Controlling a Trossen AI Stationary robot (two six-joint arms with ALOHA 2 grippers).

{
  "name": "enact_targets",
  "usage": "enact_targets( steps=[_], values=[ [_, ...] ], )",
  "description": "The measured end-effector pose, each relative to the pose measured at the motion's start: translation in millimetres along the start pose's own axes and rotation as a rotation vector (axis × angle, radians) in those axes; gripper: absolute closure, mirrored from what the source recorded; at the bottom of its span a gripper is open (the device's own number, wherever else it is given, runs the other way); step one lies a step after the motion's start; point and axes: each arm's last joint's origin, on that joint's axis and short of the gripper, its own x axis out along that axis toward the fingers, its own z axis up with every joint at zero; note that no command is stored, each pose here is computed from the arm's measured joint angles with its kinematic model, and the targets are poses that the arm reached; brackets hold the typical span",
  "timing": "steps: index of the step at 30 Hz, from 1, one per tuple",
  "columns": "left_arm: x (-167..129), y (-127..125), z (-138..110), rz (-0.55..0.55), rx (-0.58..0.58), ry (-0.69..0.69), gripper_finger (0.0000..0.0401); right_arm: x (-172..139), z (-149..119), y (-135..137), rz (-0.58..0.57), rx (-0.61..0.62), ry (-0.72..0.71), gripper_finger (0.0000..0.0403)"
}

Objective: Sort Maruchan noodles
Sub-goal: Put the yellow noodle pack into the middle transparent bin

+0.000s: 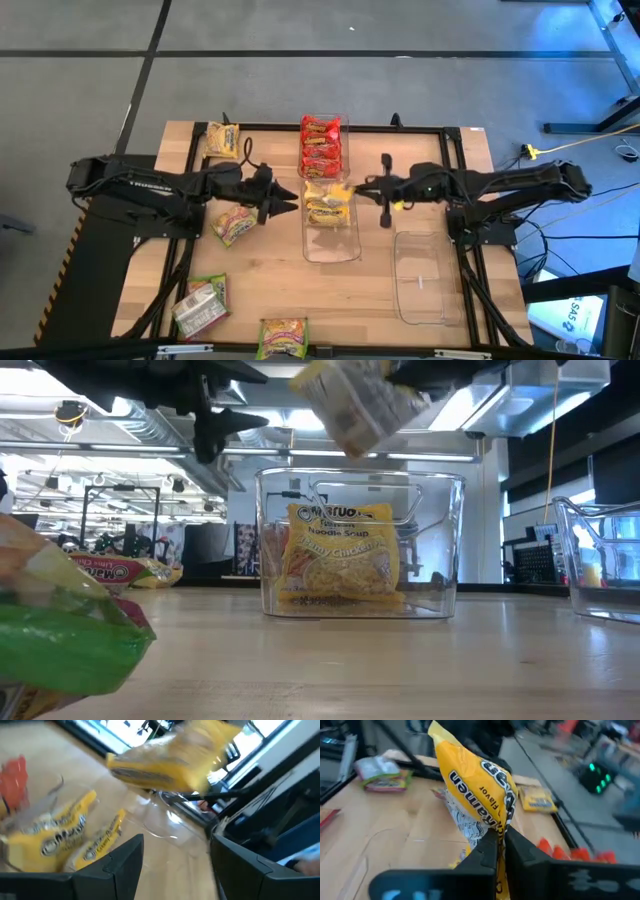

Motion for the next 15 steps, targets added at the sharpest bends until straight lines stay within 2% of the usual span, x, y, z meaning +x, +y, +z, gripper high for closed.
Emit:
enact_targets(
  steps=[4, 6, 10, 13, 15],
  values=[
    [0, 3, 2, 0.01, -0.225, -0.01, 0.0179, 6, 5, 15, 0.06, -0.139, -0.066, 0.0403],
    [-1, 5, 4, 0.011, -0.29, -0.016, 0.0179, 10, 7, 22, 0.078, -0.209, -0.096, 0.0403],
    [-1, 5, 4, -0.006, -0.369, -0.004, 0.0179, 18, 11, 33, 0.082, -0.352, -0.17, 0.0403],
    [-1, 4, 4, 0.001, -0.373, -0.011, 0.0179, 25, 11, 34, 0.057, -0.379, -0.195, 0.0403],
    [-1, 4, 3, 0.01, -0.359, -0.014, 0.0179, 31, 5, 36, 0.054, -0.381, -0.163, 0.0403]
  ],
)
